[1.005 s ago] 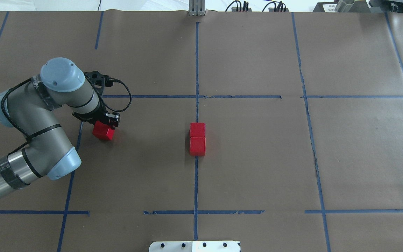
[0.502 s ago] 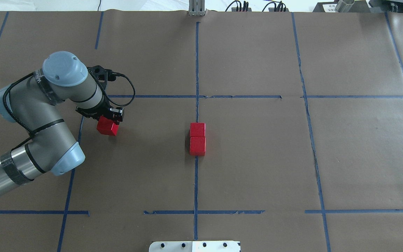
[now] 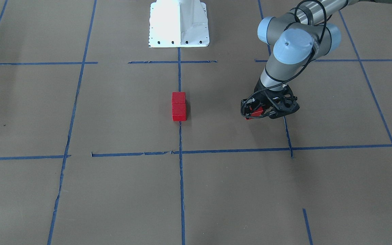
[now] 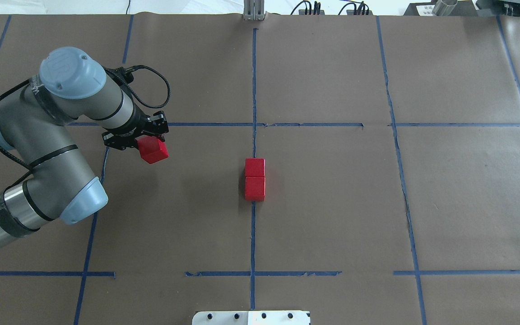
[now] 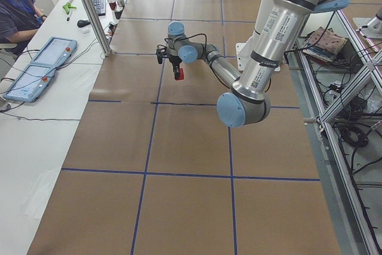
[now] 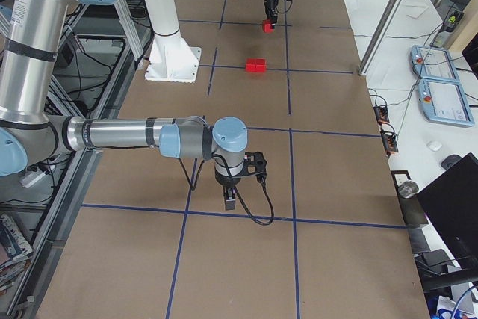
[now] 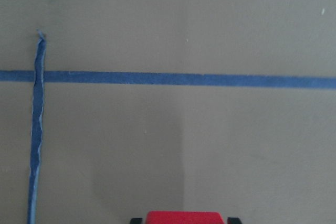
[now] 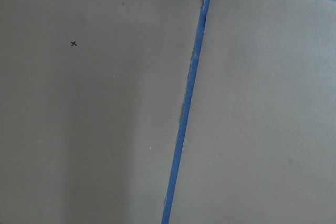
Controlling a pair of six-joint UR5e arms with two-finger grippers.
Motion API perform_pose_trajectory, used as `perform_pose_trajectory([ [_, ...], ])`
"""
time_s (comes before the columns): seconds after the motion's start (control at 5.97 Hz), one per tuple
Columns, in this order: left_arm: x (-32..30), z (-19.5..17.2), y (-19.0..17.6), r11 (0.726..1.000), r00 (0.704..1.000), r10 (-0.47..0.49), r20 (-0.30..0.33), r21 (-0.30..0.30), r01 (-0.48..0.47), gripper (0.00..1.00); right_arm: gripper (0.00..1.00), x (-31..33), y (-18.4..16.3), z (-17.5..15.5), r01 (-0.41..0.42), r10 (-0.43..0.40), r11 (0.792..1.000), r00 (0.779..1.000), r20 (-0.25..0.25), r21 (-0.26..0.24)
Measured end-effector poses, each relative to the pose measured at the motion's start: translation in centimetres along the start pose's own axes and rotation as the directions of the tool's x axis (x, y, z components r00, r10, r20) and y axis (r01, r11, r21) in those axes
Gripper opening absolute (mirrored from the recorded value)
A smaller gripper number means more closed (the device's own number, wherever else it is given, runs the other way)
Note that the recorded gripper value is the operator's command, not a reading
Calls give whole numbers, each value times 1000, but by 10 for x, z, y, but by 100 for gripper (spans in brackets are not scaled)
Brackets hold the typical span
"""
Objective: Form red blocks into L shape at center
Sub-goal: 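Carry the red cube with the left gripper beside the cube pair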
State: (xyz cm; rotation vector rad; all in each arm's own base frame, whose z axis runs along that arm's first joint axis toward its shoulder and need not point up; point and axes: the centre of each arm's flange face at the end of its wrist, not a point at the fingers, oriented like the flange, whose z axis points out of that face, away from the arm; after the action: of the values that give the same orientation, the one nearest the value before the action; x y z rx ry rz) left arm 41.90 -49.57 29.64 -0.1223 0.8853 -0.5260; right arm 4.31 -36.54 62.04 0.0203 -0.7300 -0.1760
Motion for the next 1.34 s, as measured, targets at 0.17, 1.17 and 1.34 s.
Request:
perform_pose_trajectory([
  [0.17, 9, -5, 12, 958, 958, -285, -18, -1, 285, 27, 100, 0, 0, 0, 0, 0, 1000, 1000, 0, 0],
  [1.17, 132, 59, 117, 484, 486, -873, 41, 194, 853, 31, 100, -1, 0, -1, 4, -4, 1000, 1000, 0, 2],
  [1.34, 141, 66, 123, 470, 471, -881, 38, 181, 864, 32, 100, 0, 0, 0, 4, -4, 1000, 1000, -1, 2],
])
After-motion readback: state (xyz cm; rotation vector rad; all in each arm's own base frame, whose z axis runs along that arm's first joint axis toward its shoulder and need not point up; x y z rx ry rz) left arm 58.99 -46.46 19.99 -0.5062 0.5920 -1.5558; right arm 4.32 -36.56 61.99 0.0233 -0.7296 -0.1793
